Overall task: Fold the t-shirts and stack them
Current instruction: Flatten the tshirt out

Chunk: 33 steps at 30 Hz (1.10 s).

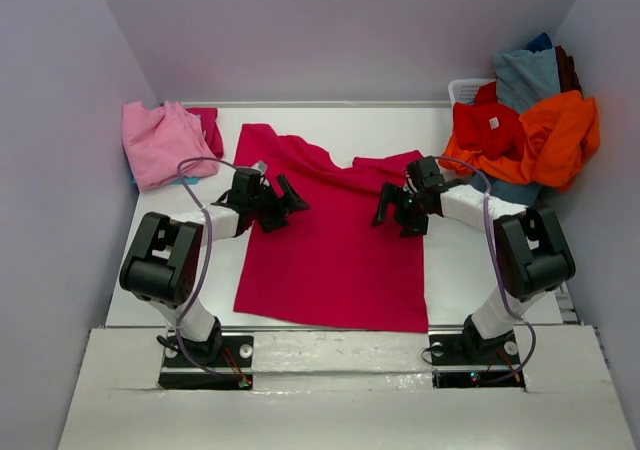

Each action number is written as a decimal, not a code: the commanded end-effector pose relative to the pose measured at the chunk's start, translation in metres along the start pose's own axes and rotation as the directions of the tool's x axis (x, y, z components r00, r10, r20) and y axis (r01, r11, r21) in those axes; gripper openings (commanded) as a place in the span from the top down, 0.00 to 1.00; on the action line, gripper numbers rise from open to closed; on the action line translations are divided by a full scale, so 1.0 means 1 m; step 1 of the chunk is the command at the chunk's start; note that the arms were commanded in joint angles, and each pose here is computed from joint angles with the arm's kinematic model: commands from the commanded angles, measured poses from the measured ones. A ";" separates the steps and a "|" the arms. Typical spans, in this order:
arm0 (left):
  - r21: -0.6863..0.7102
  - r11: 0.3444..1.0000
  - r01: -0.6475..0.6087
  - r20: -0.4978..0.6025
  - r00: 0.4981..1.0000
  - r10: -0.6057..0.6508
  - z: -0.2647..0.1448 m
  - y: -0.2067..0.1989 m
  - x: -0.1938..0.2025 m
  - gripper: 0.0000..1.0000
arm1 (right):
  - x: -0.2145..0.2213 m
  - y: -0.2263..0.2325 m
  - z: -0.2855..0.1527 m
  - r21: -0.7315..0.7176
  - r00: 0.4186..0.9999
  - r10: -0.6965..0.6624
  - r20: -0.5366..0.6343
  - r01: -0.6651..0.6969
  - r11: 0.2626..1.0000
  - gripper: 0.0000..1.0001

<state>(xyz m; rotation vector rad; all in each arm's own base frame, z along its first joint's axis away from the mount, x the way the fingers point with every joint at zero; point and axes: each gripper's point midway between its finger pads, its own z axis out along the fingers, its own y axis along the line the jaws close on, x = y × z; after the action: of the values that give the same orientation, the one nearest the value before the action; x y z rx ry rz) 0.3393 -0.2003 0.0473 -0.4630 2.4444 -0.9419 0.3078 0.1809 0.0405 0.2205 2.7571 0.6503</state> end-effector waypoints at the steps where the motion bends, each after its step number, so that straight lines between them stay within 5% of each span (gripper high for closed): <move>1: 0.000 1.000 -0.005 0.018 1.000 0.005 0.001 0.006 0.013 0.01 | 0.014 -0.001 0.005 -0.009 1.000 -0.007 -0.015 0.006 1.000 0.00; 33: 0.042 0.999 0.010 0.083 0.996 -0.013 -0.091 0.021 0.075 0.01 | 0.101 -0.030 -0.053 0.001 0.998 0.042 -0.038 -0.042 0.999 0.00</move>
<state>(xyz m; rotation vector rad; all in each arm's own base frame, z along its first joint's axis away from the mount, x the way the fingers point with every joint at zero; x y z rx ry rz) 0.2310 -0.1766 0.0711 -0.4775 2.3338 -0.9829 0.2083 0.1558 0.0441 0.2645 2.7774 0.6826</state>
